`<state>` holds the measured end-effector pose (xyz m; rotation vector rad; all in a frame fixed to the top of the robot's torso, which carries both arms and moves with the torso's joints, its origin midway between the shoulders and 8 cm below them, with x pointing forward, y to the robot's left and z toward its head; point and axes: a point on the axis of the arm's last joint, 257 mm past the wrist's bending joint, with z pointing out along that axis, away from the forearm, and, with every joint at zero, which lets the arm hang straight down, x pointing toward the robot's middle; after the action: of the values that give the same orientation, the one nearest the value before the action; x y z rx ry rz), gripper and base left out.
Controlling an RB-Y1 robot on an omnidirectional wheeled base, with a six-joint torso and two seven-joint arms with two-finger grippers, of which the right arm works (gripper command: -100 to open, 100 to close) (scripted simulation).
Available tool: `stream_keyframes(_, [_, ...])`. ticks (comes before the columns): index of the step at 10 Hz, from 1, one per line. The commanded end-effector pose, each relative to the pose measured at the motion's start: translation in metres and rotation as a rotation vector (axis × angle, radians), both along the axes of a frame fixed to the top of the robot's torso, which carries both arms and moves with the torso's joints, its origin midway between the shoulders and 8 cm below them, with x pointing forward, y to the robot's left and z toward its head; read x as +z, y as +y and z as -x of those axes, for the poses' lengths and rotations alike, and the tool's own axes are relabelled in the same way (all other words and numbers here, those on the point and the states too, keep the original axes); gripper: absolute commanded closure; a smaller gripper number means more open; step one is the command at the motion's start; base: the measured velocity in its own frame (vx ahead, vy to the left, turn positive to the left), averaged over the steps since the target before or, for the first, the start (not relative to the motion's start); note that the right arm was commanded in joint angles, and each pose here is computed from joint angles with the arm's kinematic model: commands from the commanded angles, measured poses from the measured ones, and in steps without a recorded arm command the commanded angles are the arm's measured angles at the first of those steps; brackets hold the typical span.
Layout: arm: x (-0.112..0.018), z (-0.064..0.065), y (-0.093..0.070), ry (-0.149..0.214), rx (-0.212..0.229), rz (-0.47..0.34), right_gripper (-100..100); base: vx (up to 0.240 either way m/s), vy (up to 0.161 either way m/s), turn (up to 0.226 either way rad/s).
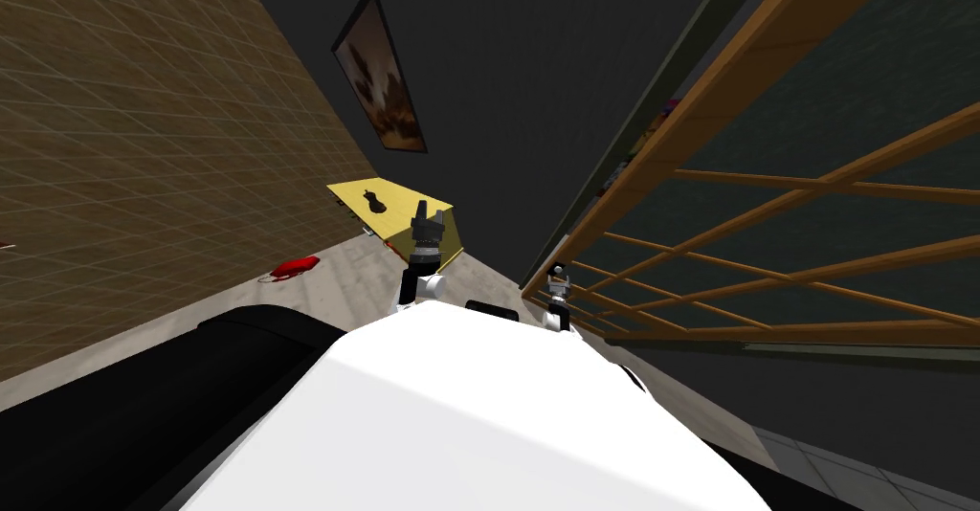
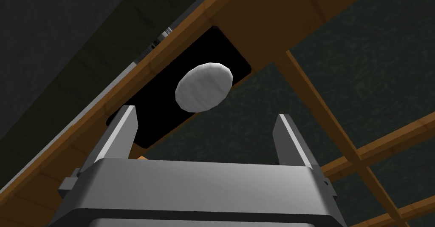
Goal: Pull the door open
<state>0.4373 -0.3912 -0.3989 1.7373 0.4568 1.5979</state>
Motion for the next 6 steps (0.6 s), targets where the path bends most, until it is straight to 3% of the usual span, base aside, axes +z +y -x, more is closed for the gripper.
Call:
stream_keyframes(1, [0.0002,-0.0016,0.0003,-0.018,-0.010,-0.065,-100,-0.052,-0.011,0.075])
stream_keyframes(6, [0.0005,-0.0053,0.0011,-0.063,-0.034,-0.226,-100,-0.073,-0.021,0.071])
